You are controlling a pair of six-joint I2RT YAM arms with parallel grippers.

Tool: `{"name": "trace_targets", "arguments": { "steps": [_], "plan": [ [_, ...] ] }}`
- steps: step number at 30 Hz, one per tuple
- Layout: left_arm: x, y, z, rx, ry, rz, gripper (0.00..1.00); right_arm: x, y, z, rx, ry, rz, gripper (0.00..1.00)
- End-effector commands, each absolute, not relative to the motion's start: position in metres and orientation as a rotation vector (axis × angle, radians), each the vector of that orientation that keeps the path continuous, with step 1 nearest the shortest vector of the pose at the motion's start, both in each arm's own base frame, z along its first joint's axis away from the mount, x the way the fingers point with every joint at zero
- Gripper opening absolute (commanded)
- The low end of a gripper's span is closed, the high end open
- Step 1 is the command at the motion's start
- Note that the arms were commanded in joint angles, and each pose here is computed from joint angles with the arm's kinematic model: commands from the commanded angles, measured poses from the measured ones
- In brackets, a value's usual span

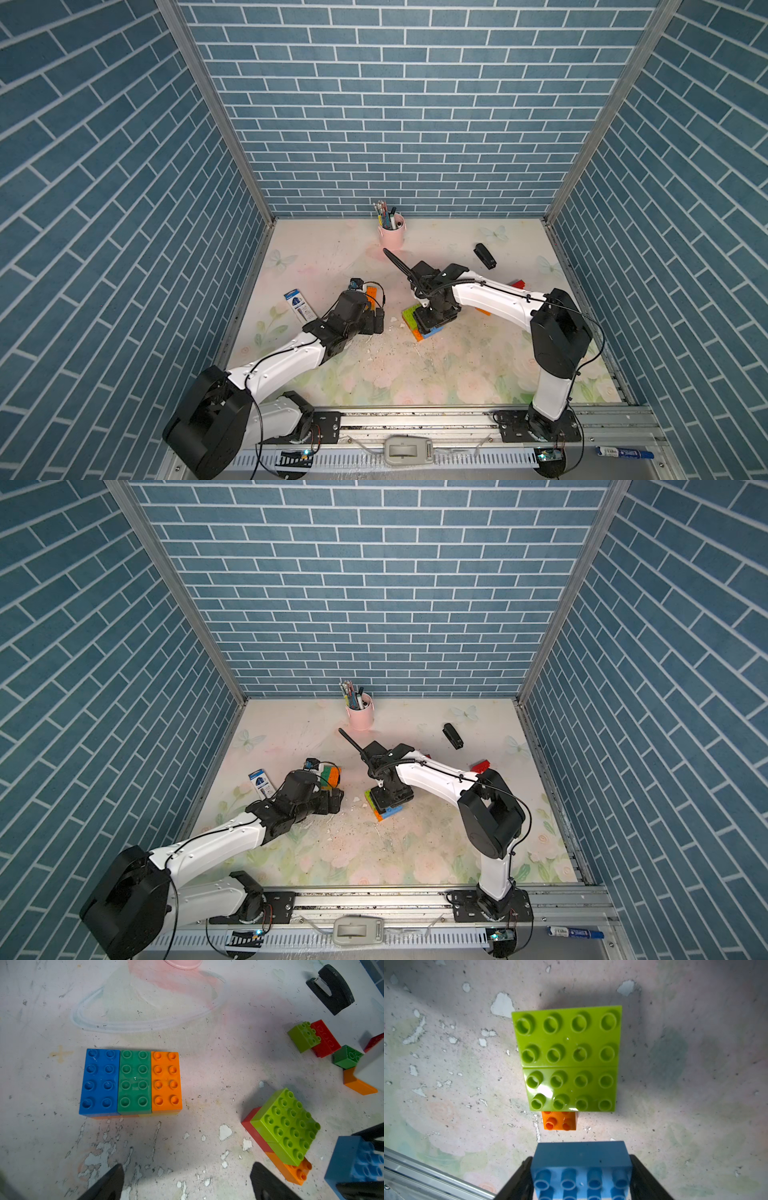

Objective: Assemble a rectangle with lego
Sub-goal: Assemble the lego brick with the lego brick.

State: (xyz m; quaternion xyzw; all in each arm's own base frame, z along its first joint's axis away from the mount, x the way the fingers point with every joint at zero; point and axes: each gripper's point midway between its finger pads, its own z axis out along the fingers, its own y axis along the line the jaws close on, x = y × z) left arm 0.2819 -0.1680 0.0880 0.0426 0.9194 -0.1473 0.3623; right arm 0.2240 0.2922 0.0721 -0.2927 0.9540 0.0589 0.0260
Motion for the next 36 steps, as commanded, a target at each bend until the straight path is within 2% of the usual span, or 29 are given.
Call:
{"name": "trace_targets", "arguments": {
  "steps": [1,36],
  "plan": [
    [0.279,-0.165,0.081,0.101,2.383,-0.369,0.96,0.228,0.297,0.071,-0.927,2.925,0.136,0.53],
    [0.278,-0.164,0.081,0.110,2.371,-0.368,0.96,0.236,0.311,0.052,-0.932,2.936,0.121,0.52]
  ]
}}
